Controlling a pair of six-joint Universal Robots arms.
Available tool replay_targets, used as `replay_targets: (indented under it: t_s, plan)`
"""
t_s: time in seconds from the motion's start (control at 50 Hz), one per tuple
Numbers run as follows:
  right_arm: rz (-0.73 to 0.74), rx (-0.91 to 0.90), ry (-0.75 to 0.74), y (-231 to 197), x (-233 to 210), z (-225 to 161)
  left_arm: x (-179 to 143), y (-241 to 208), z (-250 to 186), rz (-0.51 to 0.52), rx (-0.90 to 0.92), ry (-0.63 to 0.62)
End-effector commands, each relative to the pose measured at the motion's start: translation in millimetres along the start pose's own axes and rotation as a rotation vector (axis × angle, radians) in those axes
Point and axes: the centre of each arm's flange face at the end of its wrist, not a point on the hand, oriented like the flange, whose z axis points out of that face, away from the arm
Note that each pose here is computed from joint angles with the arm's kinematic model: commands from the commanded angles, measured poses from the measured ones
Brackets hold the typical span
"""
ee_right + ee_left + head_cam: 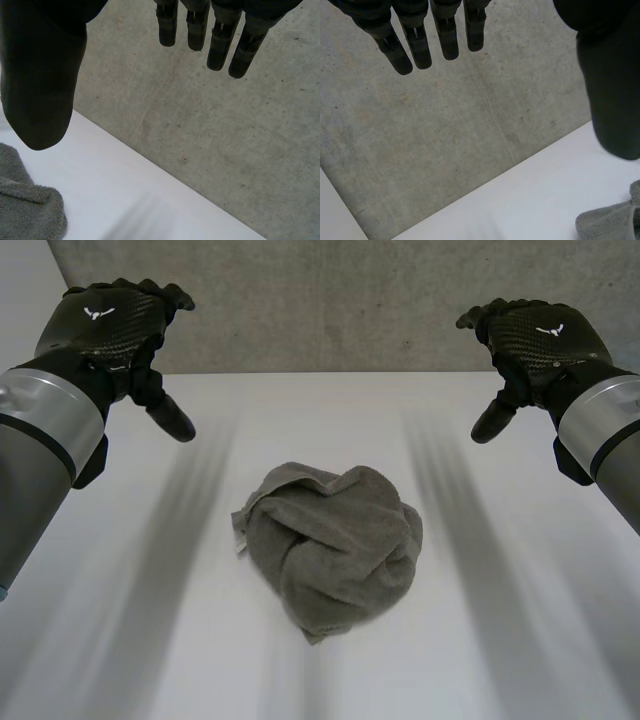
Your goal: Fold the towel.
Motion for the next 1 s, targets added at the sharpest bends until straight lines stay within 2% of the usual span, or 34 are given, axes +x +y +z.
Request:
replay_targets:
  t_s: [0.02, 0.16, 0.28, 0.48, 0.64, 0.8, 1.0]
  plan:
    - [-0.015, -0.003, -0.002, 2.1, -0.4, 0.4, 1.3, 5.2, 3.1, 0.002, -0.015, 0.004]
    - [-0.025, -0.018, -0.014, 6.9, -1.9, 3.5, 4.5, 16.7, 8.4, 0.005, -0.047, 0.014]
    - [-0.111, -0.08, -0.028, 25.8, -2.7, 11.1, 12.7, 45.6, 22.0, 0.021, -0.128, 0.038]
    - [-0.145, -0.31, -0.106, 104.7, -20.1, 29.3, 40.2, 110.4, 47.8, 0.043, -0.287, 0.103]
    - [-0.132, -0.4, -0.126, 144.2, -25.8, 40.8, 57.0, 141.8, 60.2, 0.058, -0.344, 0.136]
    - [-0.125, -0.449, -0.133, 172.6, -29.9, 55.9, 61.6, 154.4, 70.7, 0.06, -0.356, 0.141]
    - [-0.09, -0.44, -0.144, 180.9, -36.2, 68.6, 61.4, 157.6, 64.9, 0.061, -0.38, 0.148]
